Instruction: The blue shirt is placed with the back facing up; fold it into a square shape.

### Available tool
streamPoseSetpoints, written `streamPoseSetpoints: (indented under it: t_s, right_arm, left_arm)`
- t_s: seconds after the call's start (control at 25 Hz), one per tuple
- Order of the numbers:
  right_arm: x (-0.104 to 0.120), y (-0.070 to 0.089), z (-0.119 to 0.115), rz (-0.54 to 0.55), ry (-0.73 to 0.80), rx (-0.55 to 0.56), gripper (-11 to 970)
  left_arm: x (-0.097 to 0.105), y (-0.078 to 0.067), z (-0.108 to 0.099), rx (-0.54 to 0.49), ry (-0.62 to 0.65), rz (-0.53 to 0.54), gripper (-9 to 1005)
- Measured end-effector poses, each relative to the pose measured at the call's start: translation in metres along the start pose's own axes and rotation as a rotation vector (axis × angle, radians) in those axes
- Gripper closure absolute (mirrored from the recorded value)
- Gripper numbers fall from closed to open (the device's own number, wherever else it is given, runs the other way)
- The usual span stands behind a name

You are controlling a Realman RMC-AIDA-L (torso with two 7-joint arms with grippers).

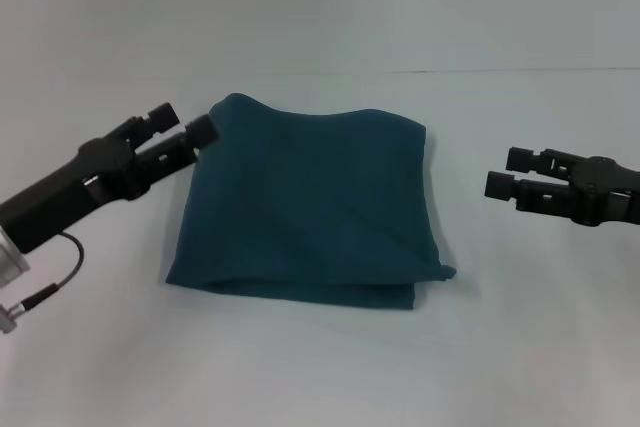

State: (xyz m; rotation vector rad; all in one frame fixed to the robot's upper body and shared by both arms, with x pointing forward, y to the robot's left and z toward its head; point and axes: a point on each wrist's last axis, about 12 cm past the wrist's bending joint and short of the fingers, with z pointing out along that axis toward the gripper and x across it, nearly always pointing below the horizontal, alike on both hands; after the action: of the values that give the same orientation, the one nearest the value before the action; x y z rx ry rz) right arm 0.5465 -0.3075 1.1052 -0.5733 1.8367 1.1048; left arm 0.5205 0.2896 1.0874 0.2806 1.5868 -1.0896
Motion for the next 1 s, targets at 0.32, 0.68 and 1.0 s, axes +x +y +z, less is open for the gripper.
streamPoseSetpoints:
  t_s: [0.32, 0.68, 1.0]
  right_arm:
    - [0.001, 0.0, 0.001, -0.017, 0.003, 0.0, 46]
    - [0.003, 0.001, 0.002, -0.028, 0.009, -0.003, 47]
    - [0.004, 0.001, 0.002, -0.027, 0.018, -0.007, 48]
  left_arm:
    - [0.009, -0.002, -0.002, 0.012, 0.024, -0.011, 46]
    - [0.011, -0.004, 0.001, 0.035, 0.056, -0.003, 47]
    - [0.011, -0.005, 0.001, 0.046, 0.06, 0.001, 46]
